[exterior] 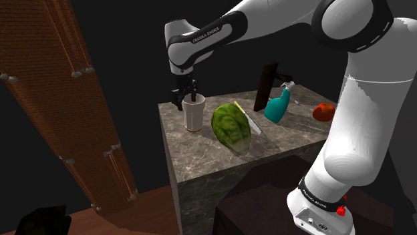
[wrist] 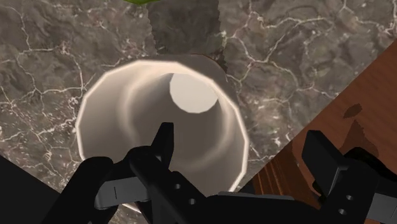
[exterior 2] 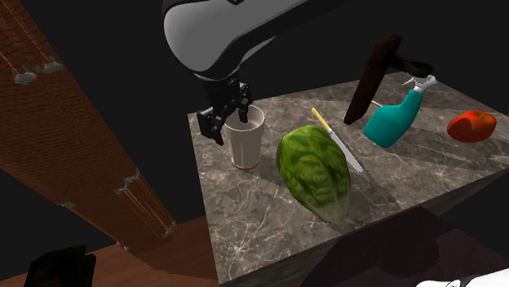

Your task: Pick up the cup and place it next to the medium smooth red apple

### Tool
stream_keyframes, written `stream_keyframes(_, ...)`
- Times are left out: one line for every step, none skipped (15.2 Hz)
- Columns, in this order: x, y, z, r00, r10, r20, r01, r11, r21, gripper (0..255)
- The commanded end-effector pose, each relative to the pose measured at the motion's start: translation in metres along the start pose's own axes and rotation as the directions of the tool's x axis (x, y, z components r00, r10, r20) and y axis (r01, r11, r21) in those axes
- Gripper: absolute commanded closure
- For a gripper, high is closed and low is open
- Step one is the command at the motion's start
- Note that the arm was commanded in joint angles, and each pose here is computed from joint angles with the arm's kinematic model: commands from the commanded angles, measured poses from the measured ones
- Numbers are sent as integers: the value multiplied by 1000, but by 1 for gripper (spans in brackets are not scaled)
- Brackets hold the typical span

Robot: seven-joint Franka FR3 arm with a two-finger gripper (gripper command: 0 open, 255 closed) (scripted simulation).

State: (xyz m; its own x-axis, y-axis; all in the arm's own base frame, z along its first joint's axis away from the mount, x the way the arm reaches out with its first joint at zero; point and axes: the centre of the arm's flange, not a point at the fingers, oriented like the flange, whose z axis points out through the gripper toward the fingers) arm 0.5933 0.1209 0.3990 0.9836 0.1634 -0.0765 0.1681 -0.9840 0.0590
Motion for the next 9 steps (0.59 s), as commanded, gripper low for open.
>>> stream_keyframes(0, 1, 11, 1000, 0, -1, 0, 1000, 0, 0)
stream_keyframes(0, 1, 14, 1000, 0, -1, 0, 1000, 0, 0)
stream_keyframes(0, 1, 14, 1000, 0, -1, 0, 1000, 0, 0)
stream_keyframes(0, 1, 14, 1000, 0, -1, 0, 1000, 0, 0)
stream_keyframes(0, 1, 14, 1000, 0, -1, 0, 1000, 0, 0)
stream_keyframes(0, 1, 14, 1000, 0, -1, 0, 1000, 0, 0)
stream_keyframes(0, 1, 14, 1000, 0, -1, 0, 1000, 0, 0)
stream_keyframes(0, 1, 14, 1000, 0, -1, 0, 1000, 0, 0)
stream_keyframes(0, 1, 14, 1000, 0, 0, 0, 1000, 0, 0)
